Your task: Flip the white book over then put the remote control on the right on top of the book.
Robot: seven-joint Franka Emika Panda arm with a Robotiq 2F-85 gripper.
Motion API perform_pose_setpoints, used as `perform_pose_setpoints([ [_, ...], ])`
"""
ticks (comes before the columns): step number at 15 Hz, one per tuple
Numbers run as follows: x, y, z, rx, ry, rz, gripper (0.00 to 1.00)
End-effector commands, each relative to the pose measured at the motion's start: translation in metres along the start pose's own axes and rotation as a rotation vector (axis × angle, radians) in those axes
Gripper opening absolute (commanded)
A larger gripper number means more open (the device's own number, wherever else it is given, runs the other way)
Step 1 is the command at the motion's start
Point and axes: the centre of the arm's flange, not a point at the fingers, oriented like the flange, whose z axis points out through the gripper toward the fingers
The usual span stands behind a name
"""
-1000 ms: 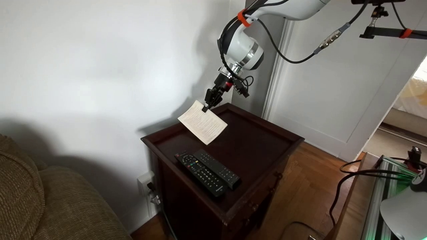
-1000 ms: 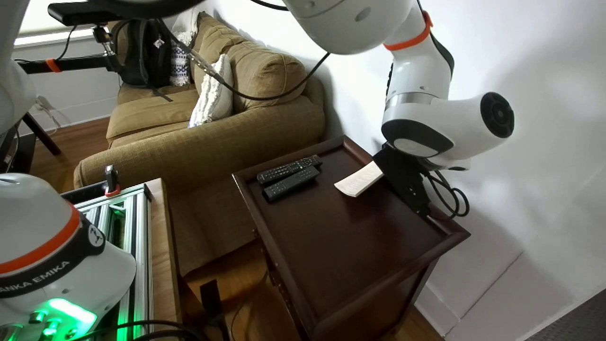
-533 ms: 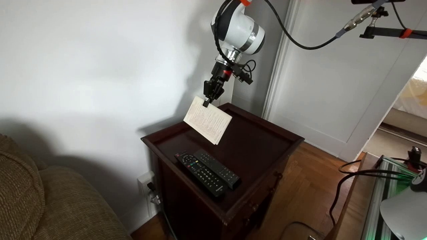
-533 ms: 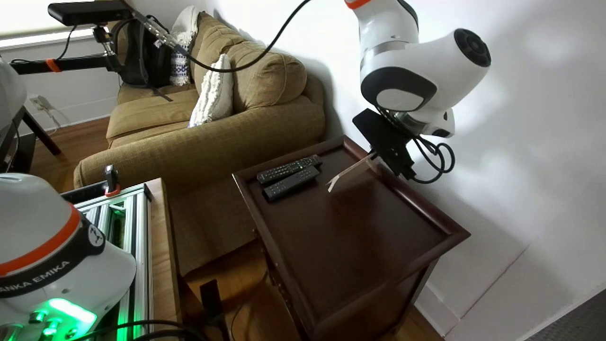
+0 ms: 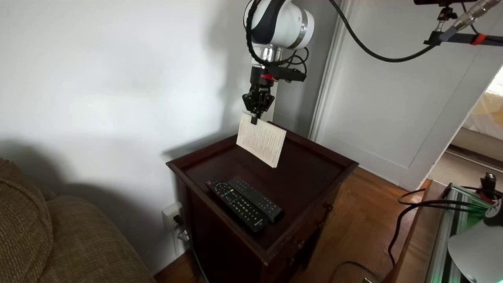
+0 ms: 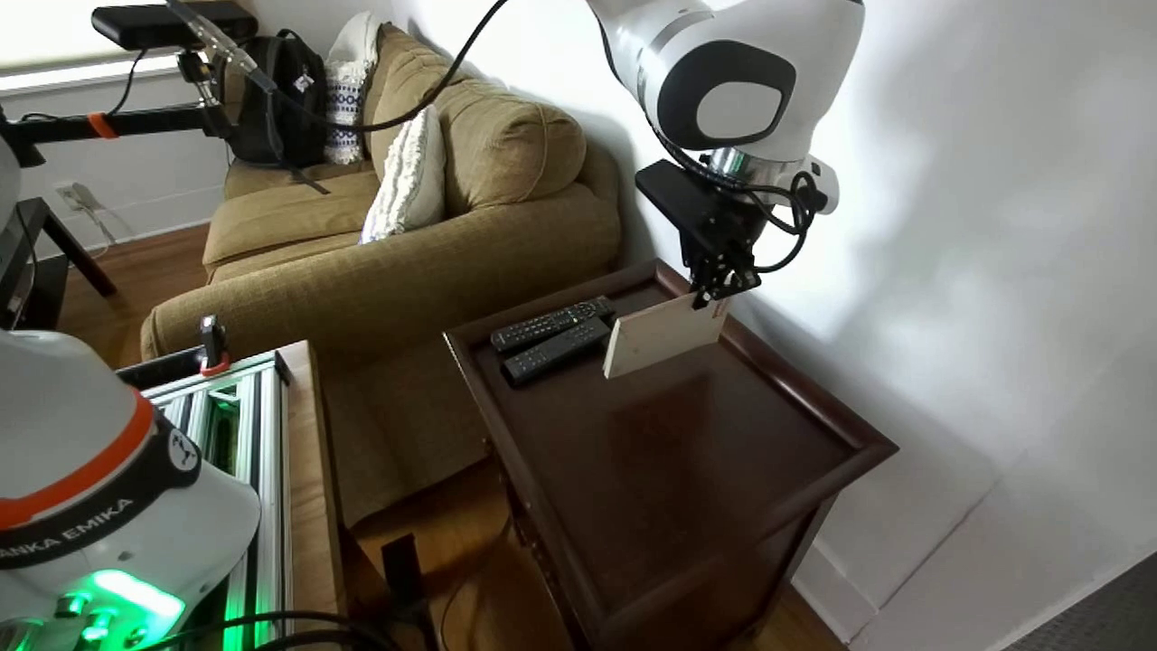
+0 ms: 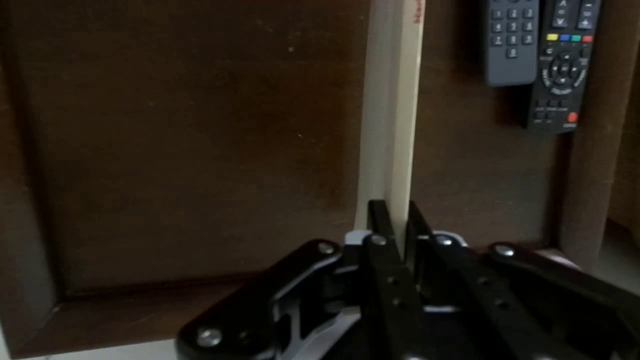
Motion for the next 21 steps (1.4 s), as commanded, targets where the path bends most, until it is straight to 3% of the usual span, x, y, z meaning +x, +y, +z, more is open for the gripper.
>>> perform_pose_setpoints([
  [1, -0.014, 0.007, -0.003, -0.179, -0.048, 0.064, 0.02],
  [6, -0.012, 0.005, 0.023, -0.418, -0.069, 0.023, 0.02],
  [11, -0.003, -0.022, 0.054, -0.525, -0.040, -0.060, 0.02],
  [21, 0.007, -0.038, 0.095, -0.440, 0.038, -0.104, 0.02],
])
